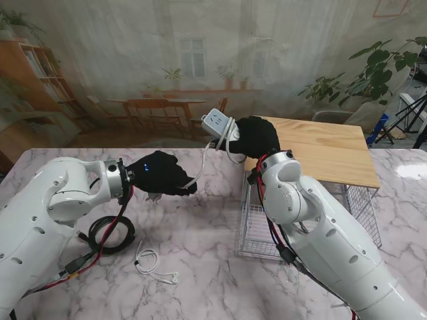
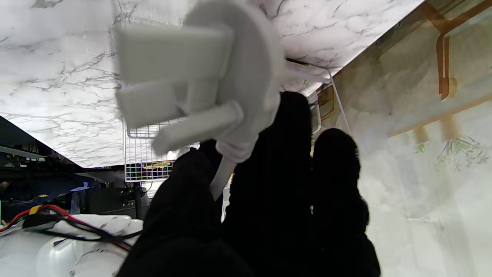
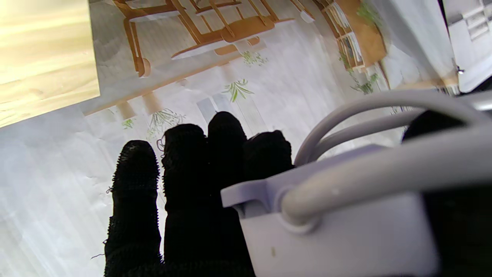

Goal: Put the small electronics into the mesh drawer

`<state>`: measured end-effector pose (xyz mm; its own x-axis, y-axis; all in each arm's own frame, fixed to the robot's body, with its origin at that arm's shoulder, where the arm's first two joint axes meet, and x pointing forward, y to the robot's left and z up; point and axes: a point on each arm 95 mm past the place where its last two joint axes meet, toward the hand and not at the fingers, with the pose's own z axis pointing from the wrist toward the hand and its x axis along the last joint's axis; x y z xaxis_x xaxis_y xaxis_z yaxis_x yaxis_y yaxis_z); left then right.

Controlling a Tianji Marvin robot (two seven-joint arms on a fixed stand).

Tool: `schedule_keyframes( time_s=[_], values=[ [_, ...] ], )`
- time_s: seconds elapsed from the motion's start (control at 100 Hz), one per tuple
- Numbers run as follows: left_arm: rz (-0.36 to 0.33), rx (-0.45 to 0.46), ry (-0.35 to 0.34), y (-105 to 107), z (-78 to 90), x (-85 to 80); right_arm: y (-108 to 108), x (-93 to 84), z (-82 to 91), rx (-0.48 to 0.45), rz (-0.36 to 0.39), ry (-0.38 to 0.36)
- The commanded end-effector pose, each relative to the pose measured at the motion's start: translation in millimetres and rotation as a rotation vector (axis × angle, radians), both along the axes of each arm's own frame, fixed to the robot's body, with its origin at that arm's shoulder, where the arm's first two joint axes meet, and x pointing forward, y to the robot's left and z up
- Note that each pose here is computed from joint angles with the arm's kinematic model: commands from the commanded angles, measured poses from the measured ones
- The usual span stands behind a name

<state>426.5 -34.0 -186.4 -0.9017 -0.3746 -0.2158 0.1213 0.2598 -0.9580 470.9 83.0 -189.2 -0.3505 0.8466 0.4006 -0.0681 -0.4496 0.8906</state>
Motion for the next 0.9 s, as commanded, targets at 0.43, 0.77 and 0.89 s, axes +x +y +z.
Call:
schedule_keyframes(
  time_s=[0.43, 0.77, 0.89],
  values=[
    [-0.054, 0.041, -0.217, 4, 43.9, -17.4, 14, 16.5, -38.0, -0.24, 0.075, 0.087],
    [-0.031, 0.048, -0.288, 5, 72.8, -9.9, 33, 6.7, -58.9, -0.291, 0.192, 0.136],
    [-0.014, 0.059, -0.294, 3, 78.1, 0.9, 40, 0.7, -63.5, -0.287, 0.24, 0.146]
  ],
)
